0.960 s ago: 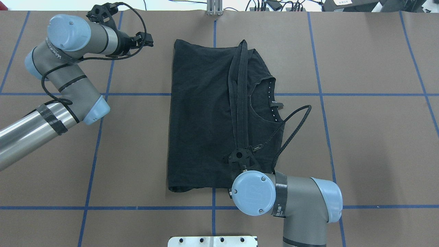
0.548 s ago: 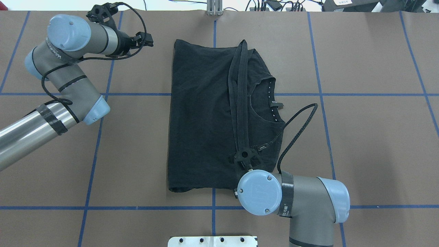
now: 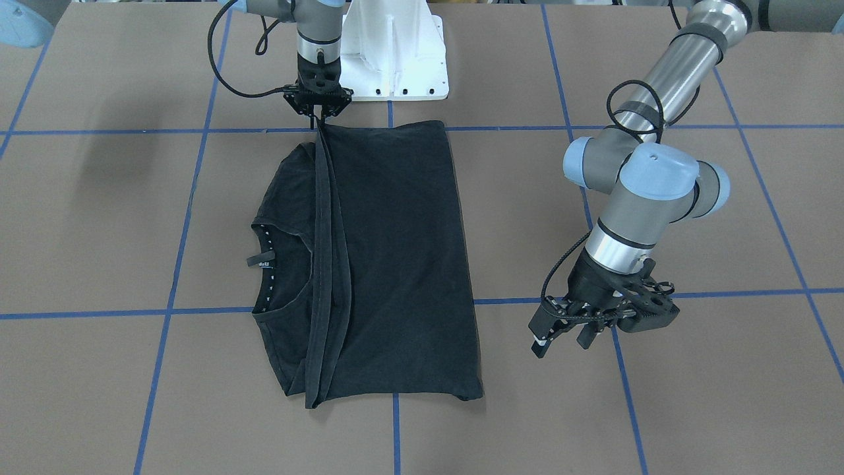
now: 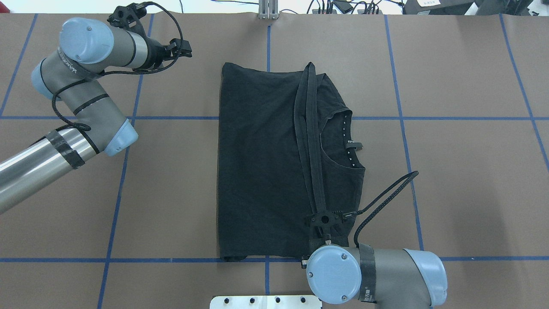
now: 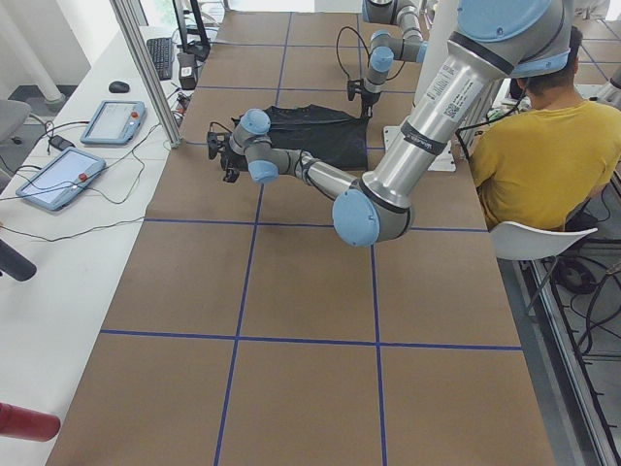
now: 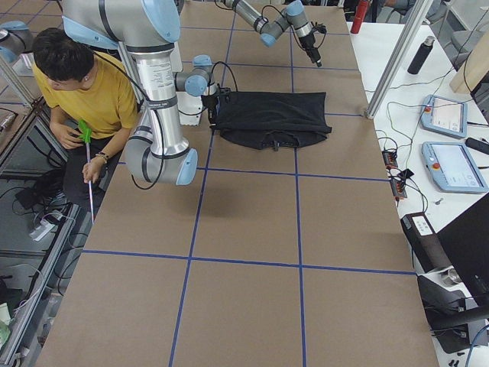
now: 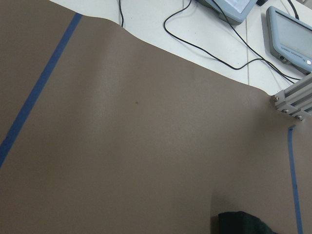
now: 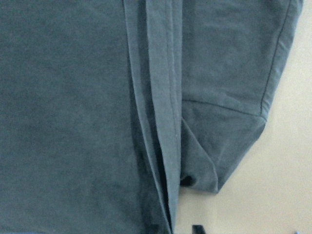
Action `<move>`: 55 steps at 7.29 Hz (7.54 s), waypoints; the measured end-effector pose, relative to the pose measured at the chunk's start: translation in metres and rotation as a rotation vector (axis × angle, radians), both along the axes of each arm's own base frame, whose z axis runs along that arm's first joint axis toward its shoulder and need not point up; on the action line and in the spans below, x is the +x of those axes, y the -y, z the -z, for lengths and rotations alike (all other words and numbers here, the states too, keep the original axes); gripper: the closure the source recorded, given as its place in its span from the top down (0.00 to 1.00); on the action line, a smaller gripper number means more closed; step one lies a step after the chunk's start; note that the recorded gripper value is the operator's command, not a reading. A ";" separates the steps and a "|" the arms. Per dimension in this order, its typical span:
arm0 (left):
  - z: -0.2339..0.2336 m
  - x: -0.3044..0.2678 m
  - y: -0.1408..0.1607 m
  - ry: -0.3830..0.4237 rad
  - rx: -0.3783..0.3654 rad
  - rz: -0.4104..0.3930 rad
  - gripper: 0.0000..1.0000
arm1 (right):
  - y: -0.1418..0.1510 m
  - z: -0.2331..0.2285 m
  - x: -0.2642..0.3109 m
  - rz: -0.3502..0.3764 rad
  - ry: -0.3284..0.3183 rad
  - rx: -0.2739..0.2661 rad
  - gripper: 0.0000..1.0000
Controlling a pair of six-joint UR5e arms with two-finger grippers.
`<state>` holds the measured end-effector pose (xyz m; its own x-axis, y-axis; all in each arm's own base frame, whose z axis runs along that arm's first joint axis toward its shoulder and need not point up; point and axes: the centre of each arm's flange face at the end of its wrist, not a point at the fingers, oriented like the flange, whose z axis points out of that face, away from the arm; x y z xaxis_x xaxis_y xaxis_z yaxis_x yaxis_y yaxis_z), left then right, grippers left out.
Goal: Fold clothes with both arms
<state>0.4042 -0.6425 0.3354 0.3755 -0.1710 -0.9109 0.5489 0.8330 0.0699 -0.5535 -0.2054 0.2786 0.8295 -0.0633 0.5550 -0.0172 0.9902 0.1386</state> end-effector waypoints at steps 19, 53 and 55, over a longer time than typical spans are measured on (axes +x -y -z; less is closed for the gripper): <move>0.001 0.000 0.000 -0.004 -0.003 0.002 1.00 | 0.066 0.005 0.003 0.020 -0.029 0.040 0.00; 0.015 -0.003 -0.004 -0.022 -0.019 0.012 1.00 | 0.230 0.024 -0.029 -0.018 -0.100 -0.053 1.00; 0.015 -0.003 -0.004 -0.022 -0.019 0.012 1.00 | 0.225 0.015 -0.029 -0.006 -0.111 -0.053 1.00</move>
